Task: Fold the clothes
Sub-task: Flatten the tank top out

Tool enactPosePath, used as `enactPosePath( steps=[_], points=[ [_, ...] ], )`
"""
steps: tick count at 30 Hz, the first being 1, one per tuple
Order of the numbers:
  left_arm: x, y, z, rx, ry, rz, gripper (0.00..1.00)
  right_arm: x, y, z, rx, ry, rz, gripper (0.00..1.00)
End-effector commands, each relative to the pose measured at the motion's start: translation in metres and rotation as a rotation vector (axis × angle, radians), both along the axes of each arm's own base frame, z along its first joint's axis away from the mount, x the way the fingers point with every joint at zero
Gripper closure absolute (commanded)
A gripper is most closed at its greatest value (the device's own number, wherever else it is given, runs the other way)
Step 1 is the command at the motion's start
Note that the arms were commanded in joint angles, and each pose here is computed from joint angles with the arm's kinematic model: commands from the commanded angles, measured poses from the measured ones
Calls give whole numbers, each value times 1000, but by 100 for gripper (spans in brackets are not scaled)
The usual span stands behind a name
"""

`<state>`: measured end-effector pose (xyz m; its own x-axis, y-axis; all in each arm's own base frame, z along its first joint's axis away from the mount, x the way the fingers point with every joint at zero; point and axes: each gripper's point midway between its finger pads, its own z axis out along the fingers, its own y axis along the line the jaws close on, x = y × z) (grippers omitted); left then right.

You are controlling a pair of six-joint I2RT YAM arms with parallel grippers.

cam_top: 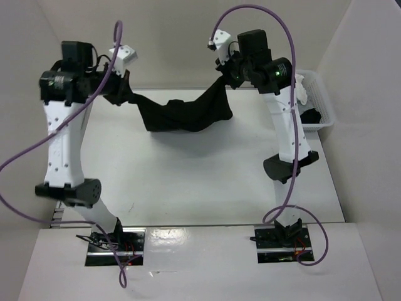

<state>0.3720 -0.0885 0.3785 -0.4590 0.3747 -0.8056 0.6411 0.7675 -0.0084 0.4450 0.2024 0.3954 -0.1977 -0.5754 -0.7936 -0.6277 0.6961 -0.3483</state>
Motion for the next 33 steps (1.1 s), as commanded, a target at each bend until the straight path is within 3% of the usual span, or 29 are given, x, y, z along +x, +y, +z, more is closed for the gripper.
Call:
enactPosePath(
  steps=[1,4,9,16,25,29,33],
  points=[
    [-48,5,55,8,-185,-14,100,-61,-1,67,60,-128,34,100],
    [-64,12,69,14,-239,12,100,-76,-18,93,76,-194,-23,100],
    [-88,30,126,16,-437,110,100,-119,-51,185,251,-459,-97,100],
    [-137,43,210,0,-728,216,100,-152,-67,222,333,-565,-133,100],
    [-162,50,226,7,-804,260,100,-169,-74,233,366,-588,-117,100],
    [-142,45,219,8,-768,224,100,-144,-59,214,315,-542,-123,100],
    [-98,37,196,4,-669,168,100,-109,-37,192,252,-504,-114,100]
  ],
)
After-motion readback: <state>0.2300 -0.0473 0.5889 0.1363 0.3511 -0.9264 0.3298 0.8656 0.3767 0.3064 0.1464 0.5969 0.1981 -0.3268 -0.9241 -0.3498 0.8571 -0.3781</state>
